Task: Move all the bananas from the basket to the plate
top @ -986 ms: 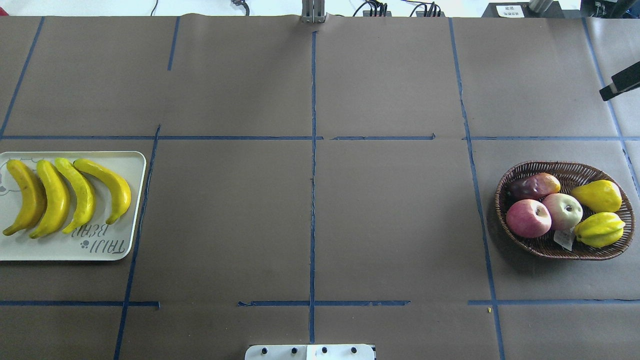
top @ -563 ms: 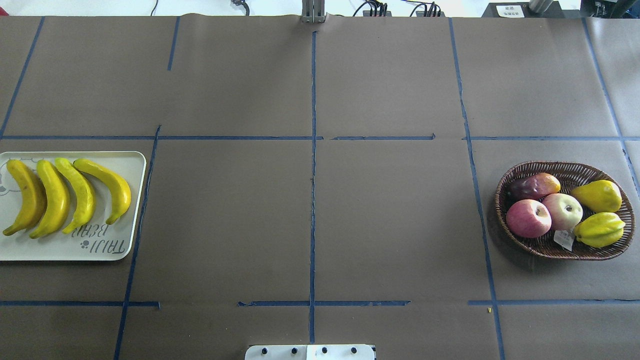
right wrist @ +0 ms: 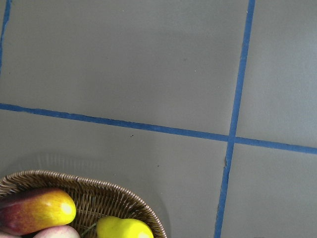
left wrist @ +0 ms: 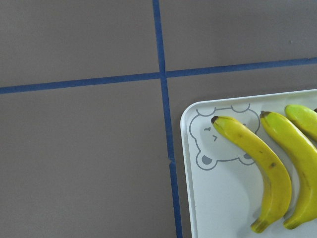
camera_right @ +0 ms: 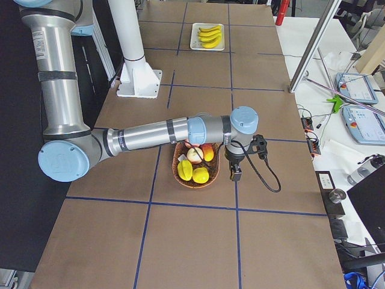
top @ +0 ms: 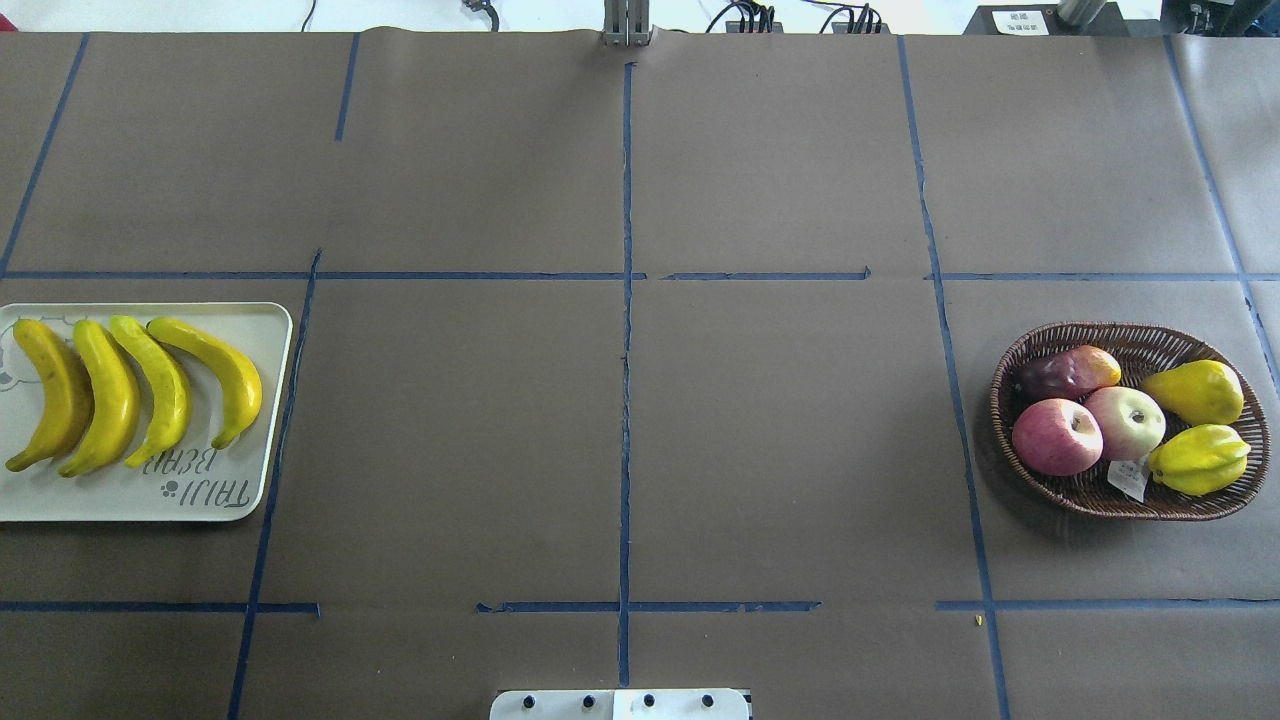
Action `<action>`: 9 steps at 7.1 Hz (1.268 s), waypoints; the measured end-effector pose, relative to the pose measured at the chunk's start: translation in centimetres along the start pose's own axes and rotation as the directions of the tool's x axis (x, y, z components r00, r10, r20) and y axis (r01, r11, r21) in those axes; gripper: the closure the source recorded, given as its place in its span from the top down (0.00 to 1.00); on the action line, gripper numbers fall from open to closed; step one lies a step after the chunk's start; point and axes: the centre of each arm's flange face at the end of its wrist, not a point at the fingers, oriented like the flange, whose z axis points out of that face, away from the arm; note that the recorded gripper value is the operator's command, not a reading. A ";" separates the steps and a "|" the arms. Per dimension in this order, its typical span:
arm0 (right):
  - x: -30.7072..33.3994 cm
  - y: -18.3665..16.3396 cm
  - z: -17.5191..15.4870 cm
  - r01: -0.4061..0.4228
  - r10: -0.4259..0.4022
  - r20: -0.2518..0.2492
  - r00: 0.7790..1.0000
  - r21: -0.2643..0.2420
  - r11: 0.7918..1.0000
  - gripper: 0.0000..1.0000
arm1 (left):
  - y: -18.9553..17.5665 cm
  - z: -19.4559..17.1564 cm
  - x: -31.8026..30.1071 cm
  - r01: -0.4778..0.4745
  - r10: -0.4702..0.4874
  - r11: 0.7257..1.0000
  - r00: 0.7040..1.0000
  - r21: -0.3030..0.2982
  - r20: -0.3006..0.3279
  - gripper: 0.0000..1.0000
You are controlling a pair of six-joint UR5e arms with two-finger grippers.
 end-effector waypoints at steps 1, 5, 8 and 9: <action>0.8 0.5 0.3 -0.021 0.021 0.020 1.000 -0.008 1.000 1.00 | 0.5 0.2 -0.2 0.005 -0.005 1.000 1.000 -0.003 -0.003 1.00; 5.6 5.1 2.1 -0.118 0.121 0.049 0.991 -0.044 0.992 1.00 | 1.5 0.1 -0.9 0.021 -0.021 1.000 1.000 0.002 -0.004 1.00; 9.0 8.6 2.2 -0.152 0.154 0.045 0.987 -0.043 0.987 1.00 | 1.5 -0.2 -1.0 0.024 -0.024 1.000 1.000 0.007 -0.003 1.00; 9.4 8.8 2.1 -0.152 0.153 0.045 0.987 -0.040 0.988 1.00 | 1.5 -0.2 -1.0 0.024 -0.024 1.000 1.000 0.008 -0.003 1.00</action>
